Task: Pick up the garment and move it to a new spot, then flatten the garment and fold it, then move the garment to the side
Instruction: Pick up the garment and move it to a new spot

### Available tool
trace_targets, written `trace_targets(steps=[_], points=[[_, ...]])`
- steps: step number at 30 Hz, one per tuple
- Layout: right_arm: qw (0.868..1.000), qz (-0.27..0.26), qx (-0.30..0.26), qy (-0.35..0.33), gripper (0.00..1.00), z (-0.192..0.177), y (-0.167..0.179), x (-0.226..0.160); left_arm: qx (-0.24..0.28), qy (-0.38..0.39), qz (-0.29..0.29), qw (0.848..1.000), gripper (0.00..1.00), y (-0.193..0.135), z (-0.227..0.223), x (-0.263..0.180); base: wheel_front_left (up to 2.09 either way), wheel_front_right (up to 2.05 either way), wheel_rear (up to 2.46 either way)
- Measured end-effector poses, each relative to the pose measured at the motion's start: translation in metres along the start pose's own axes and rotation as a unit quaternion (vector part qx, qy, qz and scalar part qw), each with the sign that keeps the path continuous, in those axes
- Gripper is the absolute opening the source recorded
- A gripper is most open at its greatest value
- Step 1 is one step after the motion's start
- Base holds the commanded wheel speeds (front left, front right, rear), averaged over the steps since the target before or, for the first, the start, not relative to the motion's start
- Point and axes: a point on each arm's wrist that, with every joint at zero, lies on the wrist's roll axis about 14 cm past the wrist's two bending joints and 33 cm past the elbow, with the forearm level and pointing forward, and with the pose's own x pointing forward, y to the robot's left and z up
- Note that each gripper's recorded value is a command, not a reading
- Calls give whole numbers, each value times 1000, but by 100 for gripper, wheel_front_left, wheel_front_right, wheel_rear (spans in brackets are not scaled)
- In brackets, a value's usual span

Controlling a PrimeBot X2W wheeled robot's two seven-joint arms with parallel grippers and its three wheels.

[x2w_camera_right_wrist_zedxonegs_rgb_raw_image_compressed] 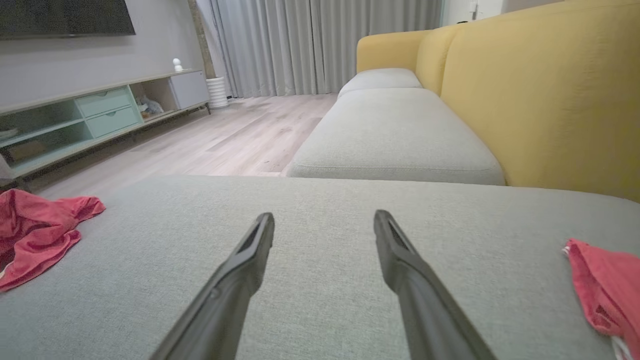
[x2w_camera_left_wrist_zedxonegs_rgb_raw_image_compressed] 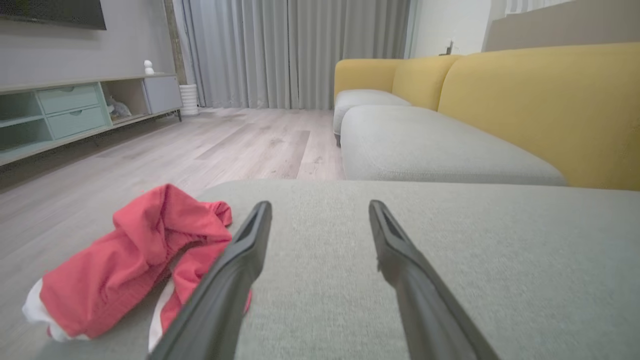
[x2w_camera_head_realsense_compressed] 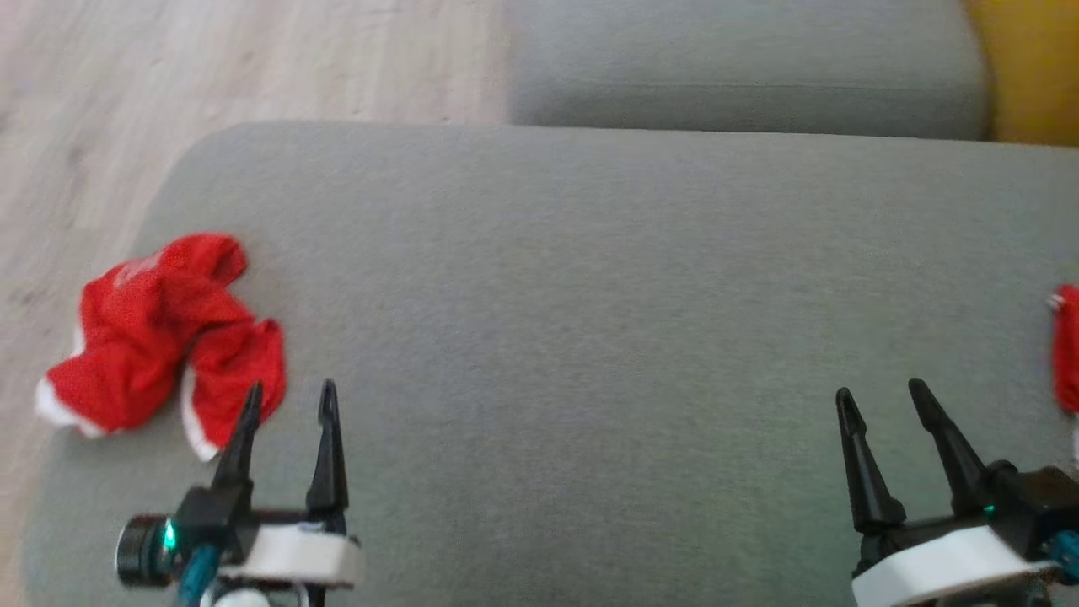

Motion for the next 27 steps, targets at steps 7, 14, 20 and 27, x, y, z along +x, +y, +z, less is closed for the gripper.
trace_targets(steps=[7, 14, 20, 27], points=[[998, 69, -13, 0, 100, 9, 37, 31, -8, -19, 56, 998, 100, 31, 7, -3, 0, 0, 0], [990, 137, -30, 5, 100, 14, 69, 65, -16, -14, 133, 991, 100, 75, 3, -12, 0, 0, 0], [986, 163, -44, 17, 100, 8, 71, 101, -23, 23, 142, 989, 100, 86, -18, 17, 0, 0, 0], [983, 168, -47, 58, 100, -27, 57, 135, -30, 164, 125, 978, 100, 94, -96, 56, 0, 0, 0]])
